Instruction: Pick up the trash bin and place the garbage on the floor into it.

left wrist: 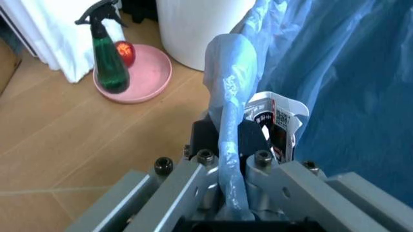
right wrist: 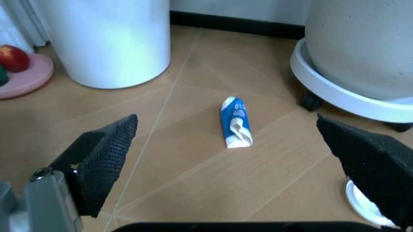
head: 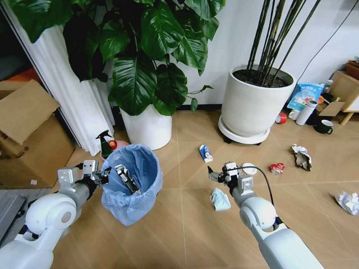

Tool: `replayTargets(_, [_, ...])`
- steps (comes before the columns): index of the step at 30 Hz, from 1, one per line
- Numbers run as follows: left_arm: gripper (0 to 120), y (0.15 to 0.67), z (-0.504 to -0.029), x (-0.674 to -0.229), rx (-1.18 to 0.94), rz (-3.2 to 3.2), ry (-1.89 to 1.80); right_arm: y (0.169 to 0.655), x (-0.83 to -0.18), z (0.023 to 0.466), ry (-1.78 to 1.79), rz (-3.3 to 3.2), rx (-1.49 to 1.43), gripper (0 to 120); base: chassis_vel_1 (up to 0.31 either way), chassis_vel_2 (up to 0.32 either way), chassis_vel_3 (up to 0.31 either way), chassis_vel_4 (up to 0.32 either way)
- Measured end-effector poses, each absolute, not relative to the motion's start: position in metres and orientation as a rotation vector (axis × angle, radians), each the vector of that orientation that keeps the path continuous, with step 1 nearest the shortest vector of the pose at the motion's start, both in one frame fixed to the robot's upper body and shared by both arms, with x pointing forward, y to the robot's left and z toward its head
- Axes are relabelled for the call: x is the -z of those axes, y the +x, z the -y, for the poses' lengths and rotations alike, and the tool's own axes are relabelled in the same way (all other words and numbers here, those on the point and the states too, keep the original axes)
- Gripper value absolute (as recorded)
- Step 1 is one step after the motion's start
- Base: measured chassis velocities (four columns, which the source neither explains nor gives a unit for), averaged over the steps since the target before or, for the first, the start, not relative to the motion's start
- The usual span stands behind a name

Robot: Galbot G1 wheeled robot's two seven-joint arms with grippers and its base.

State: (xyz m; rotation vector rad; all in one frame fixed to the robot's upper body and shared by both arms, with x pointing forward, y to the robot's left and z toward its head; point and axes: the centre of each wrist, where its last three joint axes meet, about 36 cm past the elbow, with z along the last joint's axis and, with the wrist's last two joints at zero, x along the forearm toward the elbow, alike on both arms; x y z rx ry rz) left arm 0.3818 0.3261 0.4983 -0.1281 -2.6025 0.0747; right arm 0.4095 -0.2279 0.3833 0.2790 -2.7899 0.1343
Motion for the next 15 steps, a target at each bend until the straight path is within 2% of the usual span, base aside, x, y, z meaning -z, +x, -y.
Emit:
replayTargets(4, [0,0.382,-0.327,-0.5,-0.075,2.605,-0.131,0.407,-0.381,0.228,0.277,2.795,-0.152,100,-0.065,0.081,0.083,-0.073])
replayTargets(15, [0,0.38,-0.326,-0.499,-0.088,2.604,-0.153,0.389,-0.374,0.237,0.247,2.758,-0.198,100,0.0,0.0,0.0,0.0])
